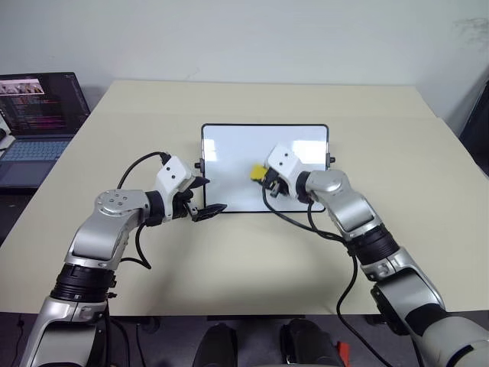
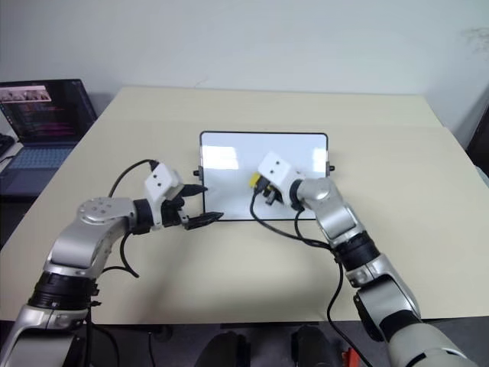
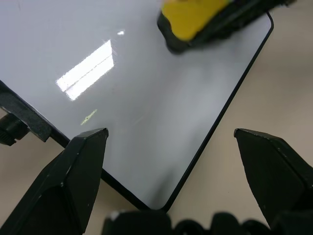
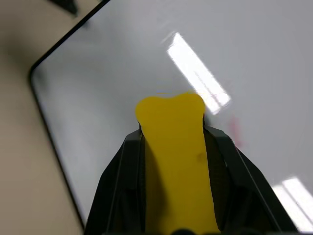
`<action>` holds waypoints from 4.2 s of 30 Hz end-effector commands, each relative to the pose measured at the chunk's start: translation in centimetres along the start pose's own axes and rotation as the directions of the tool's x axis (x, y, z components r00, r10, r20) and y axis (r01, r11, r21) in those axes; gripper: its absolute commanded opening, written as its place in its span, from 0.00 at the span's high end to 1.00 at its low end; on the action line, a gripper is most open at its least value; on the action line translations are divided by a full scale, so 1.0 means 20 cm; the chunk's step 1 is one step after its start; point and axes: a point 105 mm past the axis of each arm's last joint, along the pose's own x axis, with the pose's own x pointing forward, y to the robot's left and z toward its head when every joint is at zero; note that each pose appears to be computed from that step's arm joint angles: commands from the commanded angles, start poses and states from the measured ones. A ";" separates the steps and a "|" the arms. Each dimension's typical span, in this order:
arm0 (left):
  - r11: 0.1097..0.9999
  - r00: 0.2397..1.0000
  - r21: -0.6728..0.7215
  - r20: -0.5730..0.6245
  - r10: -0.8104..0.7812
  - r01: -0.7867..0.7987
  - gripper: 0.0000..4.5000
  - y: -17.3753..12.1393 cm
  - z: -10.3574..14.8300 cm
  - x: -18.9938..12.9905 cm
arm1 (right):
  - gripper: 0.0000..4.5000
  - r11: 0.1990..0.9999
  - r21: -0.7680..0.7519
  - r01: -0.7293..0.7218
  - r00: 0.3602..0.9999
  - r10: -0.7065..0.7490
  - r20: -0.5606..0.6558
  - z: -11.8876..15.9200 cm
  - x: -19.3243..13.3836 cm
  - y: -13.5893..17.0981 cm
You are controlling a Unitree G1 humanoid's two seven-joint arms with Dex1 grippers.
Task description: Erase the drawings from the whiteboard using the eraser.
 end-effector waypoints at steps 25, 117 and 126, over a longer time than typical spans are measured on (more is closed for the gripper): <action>0.999 0.999 0.038 0.041 0.004 -0.005 0.00 0.01 0.07 -0.01 | 0.72 0.960 -0.067 0.270 0.962 -0.272 -0.019 -0.01 -0.06 -0.29; 0.981 0.979 0.122 0.119 -0.164 0.150 0.00 -0.13 0.25 0.13 | 0.72 0.915 0.258 0.309 0.947 -0.322 0.009 -0.12 -0.59 0.02; 0.987 0.980 0.099 0.145 -0.136 0.123 0.00 -0.13 0.26 0.14 | 0.72 0.911 0.206 0.356 0.934 -0.351 -0.064 -0.26 -0.56 0.08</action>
